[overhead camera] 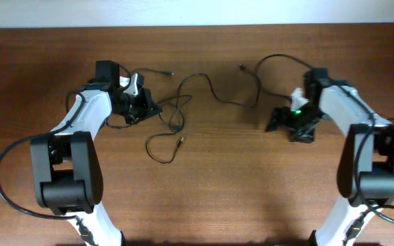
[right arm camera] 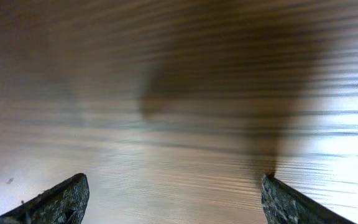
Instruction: Untangle cables
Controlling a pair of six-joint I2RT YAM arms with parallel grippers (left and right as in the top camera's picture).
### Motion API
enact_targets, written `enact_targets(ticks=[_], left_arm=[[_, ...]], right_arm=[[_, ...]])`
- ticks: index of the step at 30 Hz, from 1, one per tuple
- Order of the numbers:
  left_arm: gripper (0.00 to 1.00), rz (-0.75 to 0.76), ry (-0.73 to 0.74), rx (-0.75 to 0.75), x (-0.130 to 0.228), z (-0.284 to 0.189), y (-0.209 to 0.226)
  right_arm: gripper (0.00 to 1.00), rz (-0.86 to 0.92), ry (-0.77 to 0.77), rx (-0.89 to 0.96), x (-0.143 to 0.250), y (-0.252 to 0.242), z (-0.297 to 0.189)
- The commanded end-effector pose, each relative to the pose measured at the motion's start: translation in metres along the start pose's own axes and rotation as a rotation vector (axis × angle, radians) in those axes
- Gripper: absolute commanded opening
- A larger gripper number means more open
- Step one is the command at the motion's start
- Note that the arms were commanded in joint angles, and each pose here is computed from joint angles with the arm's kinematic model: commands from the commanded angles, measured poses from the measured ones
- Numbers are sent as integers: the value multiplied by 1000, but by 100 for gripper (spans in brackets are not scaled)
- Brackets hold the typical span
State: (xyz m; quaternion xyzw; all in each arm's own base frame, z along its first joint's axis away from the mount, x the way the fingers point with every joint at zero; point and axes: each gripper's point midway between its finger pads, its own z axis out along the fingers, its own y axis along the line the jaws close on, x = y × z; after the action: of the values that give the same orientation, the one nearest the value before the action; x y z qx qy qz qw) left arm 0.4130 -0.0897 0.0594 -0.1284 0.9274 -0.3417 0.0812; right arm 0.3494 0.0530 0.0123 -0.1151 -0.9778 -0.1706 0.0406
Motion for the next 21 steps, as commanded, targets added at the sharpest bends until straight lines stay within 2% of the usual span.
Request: enact_targets(ticks=[1,3,5,7,8,9,12,14,15,17,18,21], left_arm=[[0,-10,4,-11,0,3,6],[0,-10,4,-10,0,3,6],[0,-10,4,-11,0,3,6],[1,-10,4,-10,0,3,6],[1,-10,4,-10,0,3,6],[1,-10,4,-10,0,3,6],[1,-11,4,-10,0,3,6],[1,-11,5,-10,0,3,6],[3,-42,6,-8,1,3,6],[0,-48,11,4,2,3,3],[0,-46,15,16,2,3,1],[0,-45,15,15,2,4,0]], right_arm=[[89,-120,45,-30,20,46,18],[90,-229,55,-74,33,86,31],[90,-307,74,-205,46,127,35],[90,-446,87,-528,62,199,22],[90,-495,75,-641,64,223,12],[90,-481,62,-669,61,233,10],[90,-412,-23,-691,42,259,6],[88,-324,-87,-641,29,267,12],[83,-277,-133,-600,22,269,17],[74,-232,-205,-531,14,271,25],[66,-193,-253,-484,9,270,30],[62,-174,-345,-432,6,279,34]])
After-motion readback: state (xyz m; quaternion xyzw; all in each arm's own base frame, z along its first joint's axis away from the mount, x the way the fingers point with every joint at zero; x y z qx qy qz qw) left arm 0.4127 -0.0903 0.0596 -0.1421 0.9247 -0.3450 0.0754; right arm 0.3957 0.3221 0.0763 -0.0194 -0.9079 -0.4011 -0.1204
